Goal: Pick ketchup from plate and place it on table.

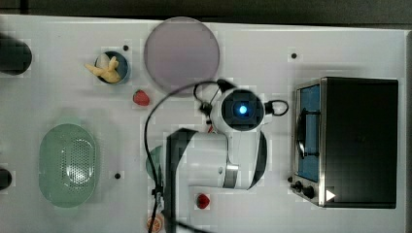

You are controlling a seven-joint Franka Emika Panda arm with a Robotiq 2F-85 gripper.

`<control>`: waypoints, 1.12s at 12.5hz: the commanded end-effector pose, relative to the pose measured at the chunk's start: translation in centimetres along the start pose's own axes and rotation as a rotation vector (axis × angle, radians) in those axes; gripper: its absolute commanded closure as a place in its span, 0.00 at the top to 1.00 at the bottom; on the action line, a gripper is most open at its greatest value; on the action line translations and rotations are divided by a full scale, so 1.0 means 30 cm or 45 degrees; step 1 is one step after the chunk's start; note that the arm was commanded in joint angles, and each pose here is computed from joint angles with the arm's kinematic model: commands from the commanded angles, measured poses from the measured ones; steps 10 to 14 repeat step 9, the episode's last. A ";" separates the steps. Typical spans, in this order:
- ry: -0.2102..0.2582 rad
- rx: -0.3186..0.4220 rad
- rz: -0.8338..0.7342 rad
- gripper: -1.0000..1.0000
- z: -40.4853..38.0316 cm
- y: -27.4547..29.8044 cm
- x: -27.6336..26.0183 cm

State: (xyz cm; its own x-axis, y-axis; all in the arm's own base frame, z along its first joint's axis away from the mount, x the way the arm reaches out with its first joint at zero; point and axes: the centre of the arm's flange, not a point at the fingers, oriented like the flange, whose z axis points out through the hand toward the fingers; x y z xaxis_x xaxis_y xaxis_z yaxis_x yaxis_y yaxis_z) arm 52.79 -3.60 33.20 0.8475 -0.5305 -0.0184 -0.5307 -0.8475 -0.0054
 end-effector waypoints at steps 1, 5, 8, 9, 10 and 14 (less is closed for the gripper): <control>0.065 0.045 0.349 1.00 -0.400 -0.088 0.025; -0.010 -0.016 0.357 1.00 -0.706 -0.092 0.024; -0.042 -0.041 0.360 1.00 -0.774 -0.081 0.013; -0.040 -0.040 0.363 1.00 -0.773 -0.077 0.016; -0.040 -0.040 0.363 1.00 -0.773 -0.077 0.016; -0.040 -0.040 0.363 1.00 -0.773 -0.077 0.016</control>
